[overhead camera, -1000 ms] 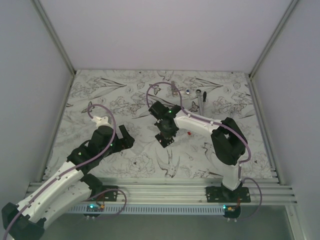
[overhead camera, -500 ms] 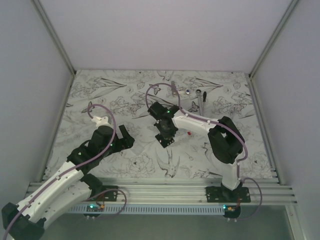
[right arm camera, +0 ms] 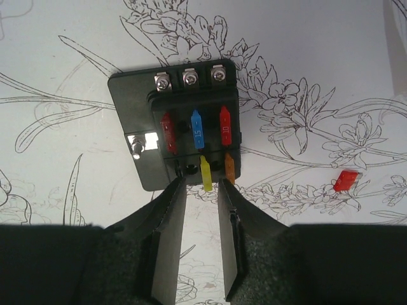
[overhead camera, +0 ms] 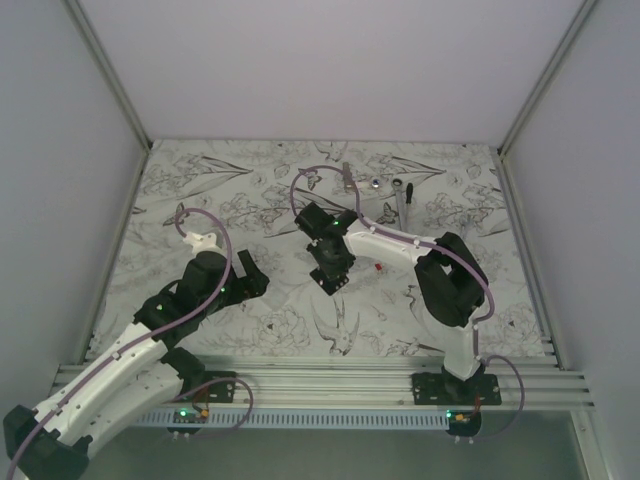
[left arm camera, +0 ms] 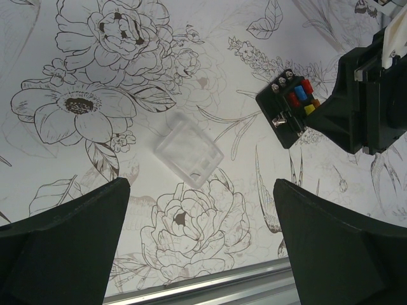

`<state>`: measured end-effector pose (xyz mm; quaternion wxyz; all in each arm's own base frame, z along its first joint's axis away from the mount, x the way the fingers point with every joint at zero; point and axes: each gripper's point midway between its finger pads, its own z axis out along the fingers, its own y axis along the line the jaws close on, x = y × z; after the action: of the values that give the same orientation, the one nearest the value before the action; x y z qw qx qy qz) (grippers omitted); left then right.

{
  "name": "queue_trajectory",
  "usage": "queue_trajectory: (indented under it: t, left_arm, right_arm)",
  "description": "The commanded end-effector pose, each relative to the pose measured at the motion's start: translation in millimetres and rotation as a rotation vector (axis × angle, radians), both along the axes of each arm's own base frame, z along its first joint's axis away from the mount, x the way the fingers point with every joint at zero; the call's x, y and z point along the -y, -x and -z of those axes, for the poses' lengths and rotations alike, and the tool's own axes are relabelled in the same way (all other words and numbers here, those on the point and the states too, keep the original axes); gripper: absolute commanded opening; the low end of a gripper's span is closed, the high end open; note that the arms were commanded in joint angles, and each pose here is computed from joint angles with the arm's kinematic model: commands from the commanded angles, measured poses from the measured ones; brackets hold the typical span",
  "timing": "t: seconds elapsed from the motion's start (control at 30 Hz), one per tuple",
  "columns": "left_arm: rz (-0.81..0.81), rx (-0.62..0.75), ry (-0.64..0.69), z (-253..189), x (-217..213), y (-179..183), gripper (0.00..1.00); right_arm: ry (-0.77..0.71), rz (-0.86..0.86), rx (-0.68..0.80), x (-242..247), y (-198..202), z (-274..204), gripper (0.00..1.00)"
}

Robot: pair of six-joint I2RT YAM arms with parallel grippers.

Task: Snap on the fuse box
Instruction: Install the fuse at the fuse box base.

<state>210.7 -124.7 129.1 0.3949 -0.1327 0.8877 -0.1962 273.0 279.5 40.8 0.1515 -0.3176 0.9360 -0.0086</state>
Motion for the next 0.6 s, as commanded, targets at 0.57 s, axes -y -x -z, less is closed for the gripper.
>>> queue_trajectory:
  t: [0.57]
  left_arm:
    - [0.008,-0.018,-0.001,-1,0,3,1.0]
  right_arm:
    - [-0.187,-0.148,0.205,-5,-7,-44,0.32]
